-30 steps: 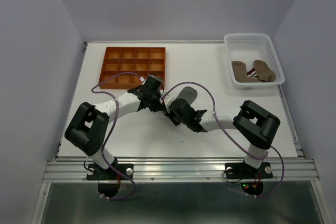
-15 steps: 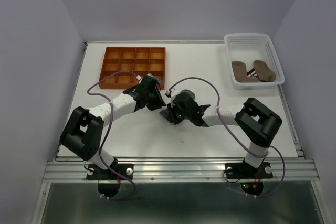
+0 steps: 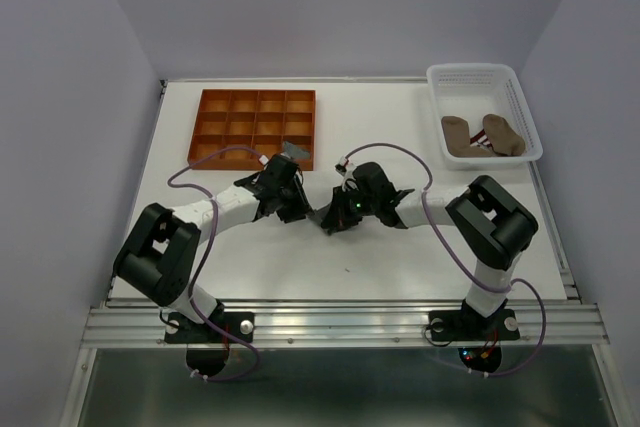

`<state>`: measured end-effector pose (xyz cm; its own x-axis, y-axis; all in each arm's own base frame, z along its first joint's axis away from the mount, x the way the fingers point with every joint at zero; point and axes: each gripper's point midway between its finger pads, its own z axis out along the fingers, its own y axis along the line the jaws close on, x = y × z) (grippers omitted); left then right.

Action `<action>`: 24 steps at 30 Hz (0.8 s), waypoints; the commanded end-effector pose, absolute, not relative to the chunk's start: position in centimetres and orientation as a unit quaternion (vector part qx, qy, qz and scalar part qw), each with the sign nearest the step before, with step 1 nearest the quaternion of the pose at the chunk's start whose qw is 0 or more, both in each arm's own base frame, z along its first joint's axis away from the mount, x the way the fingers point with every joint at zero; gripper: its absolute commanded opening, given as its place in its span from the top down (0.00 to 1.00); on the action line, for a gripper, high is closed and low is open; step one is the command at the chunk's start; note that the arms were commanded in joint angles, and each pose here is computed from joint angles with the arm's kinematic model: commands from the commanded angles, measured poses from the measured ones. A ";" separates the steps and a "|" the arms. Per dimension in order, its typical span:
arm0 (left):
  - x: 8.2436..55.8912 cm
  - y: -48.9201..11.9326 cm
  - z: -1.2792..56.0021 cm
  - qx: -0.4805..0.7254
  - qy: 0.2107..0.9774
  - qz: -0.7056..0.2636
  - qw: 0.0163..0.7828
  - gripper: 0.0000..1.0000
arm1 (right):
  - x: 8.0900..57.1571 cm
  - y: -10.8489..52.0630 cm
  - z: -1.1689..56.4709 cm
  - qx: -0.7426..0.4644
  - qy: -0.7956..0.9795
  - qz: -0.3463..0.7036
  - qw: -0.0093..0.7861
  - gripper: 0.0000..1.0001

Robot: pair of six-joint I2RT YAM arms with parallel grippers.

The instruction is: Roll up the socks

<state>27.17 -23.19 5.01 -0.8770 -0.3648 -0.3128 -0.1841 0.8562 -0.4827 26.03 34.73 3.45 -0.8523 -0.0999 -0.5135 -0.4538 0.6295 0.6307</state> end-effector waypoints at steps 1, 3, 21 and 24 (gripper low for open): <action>27.2 -23.5 5.7 -0.138 0.935 -0.249 0.213 0.60 | 25.3 35.7 4.4 -0.138 0.854 0.466 0.186 0.99; 27.2 -23.9 5.5 -0.139 0.933 -0.255 0.210 0.60 | 25.1 35.8 3.6 -0.134 0.858 0.466 0.173 0.99; 27.3 -25.0 3.7 -0.127 0.942 -0.246 0.193 0.61 | 25.8 34.3 1.9 -0.082 0.866 0.468 0.157 0.99; 27.7 -25.1 3.6 -0.127 0.942 -0.243 0.195 0.61 | 25.7 34.4 1.7 -0.084 0.865 0.472 0.152 0.99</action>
